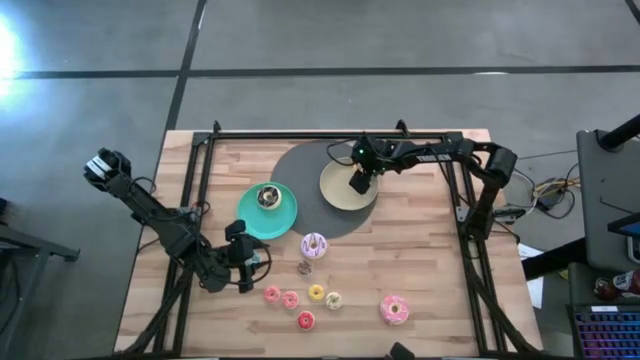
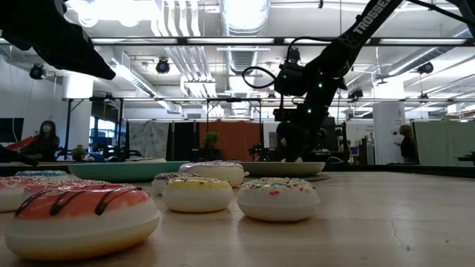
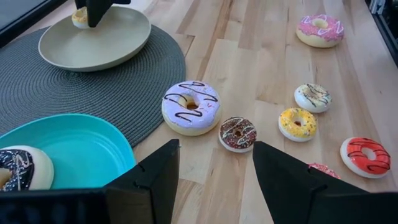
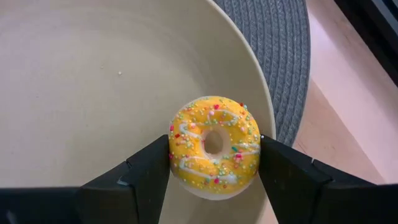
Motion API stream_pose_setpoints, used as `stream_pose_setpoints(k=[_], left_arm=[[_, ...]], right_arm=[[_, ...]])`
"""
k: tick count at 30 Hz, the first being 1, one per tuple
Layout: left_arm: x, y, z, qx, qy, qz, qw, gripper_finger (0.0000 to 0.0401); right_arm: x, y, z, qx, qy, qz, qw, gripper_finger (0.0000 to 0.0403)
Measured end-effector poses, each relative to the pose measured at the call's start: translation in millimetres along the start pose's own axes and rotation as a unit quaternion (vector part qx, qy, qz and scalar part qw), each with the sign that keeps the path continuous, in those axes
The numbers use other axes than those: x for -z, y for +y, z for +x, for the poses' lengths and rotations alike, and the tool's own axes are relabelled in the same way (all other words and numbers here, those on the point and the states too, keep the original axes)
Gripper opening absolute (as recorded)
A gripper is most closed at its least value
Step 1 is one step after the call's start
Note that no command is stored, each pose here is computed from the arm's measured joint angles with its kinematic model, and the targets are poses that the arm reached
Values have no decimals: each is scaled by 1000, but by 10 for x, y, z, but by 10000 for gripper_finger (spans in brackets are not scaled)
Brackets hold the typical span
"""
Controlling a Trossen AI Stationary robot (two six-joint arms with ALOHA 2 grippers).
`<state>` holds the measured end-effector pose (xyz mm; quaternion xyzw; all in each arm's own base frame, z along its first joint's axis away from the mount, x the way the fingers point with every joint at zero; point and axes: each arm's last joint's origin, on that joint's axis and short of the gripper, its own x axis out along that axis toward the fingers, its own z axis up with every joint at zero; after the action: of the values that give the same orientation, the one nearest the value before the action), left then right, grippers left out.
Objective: Pick & Place donuts
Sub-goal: Put the right small yellow donut on the brown plate, then put the small blue donut on the brown plate
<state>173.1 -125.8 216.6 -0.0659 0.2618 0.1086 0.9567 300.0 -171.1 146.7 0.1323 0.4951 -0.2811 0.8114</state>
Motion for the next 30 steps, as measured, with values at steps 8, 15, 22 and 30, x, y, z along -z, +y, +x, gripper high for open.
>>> stream_pose_setpoints(k=[8, 15, 22, 30], left_arm=[[-4, -3, 0, 1, -2, -2, 1000, 179], [-4, -3, 0, 1, -1, -3, 1000, 179], [3, 1, 0, 0, 1, -1, 1000, 179], [34, 24, -1, -7, 17, -19, 1000, 179]], right_arm=[[-25, 2, -11, -1, -4, -13, 1000, 246], [-54, 10, -29, -4, -10, -17, 1000, 285], [-100, 87, -192, -12, -35, -35, 999, 303], [-110, 230, -743, -34, -107, -53, 992, 302]])
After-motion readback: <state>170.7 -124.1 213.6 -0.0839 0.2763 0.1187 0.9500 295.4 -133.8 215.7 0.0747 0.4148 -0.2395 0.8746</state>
